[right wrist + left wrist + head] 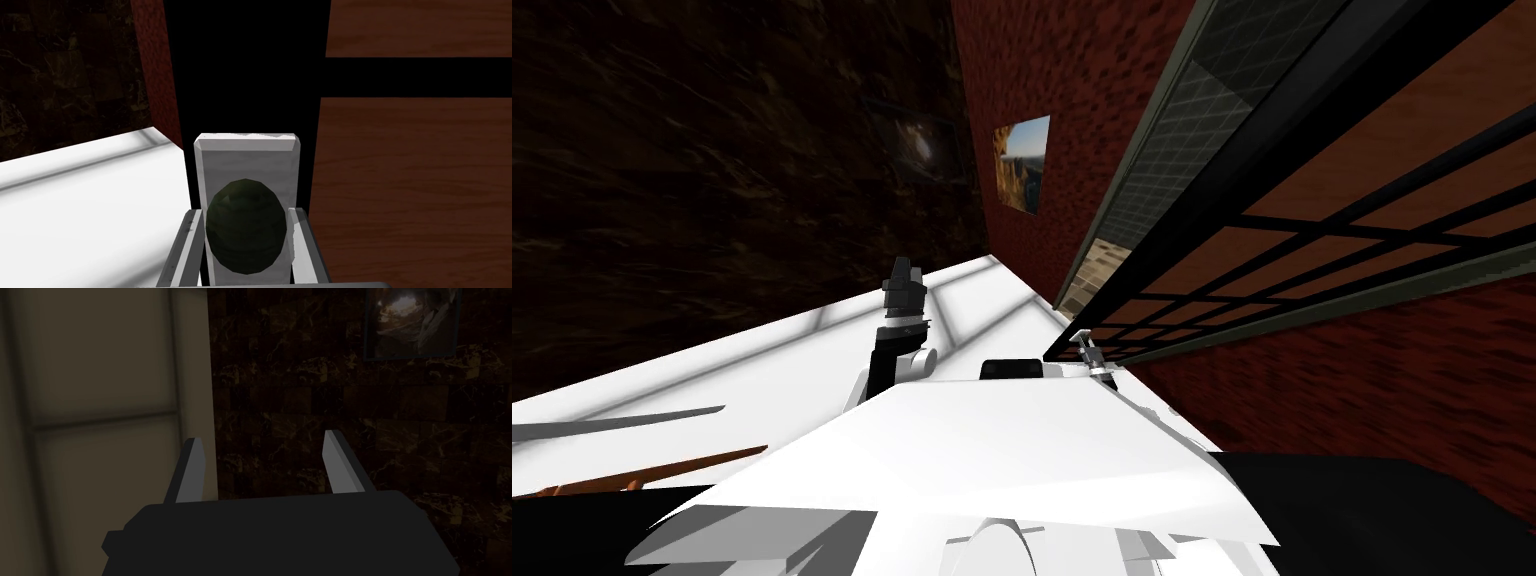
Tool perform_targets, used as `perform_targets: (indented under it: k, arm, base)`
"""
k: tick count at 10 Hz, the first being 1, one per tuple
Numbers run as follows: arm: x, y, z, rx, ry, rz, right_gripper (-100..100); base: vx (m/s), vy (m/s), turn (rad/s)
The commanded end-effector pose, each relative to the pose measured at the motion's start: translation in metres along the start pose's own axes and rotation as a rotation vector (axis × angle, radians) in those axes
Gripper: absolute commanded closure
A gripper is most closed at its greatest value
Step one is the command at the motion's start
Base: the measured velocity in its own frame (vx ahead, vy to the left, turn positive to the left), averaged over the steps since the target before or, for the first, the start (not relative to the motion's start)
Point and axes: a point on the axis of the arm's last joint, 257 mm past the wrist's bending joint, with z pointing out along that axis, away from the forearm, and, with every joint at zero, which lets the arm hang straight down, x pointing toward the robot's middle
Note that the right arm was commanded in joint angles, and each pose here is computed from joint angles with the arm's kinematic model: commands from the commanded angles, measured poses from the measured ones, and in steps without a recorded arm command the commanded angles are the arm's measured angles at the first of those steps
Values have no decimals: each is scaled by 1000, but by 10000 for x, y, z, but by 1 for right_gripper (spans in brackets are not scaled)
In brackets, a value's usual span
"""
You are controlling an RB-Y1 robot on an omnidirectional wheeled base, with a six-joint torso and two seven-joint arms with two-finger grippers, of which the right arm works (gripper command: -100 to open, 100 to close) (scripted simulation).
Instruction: Pull the door open
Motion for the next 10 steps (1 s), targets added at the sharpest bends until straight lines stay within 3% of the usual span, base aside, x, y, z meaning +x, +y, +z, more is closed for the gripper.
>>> perform_targets:
  k: [1,9,10]
  arm:
    - [3,-9,-25,8,3,1,100]
    - [28,20,-183,47,10,-1,100]
    - [9,4,-169,46,5,0,100]
  base:
    - [-228,-47,151]
    - [-192,-57,132]
    - [-78,-12,26]
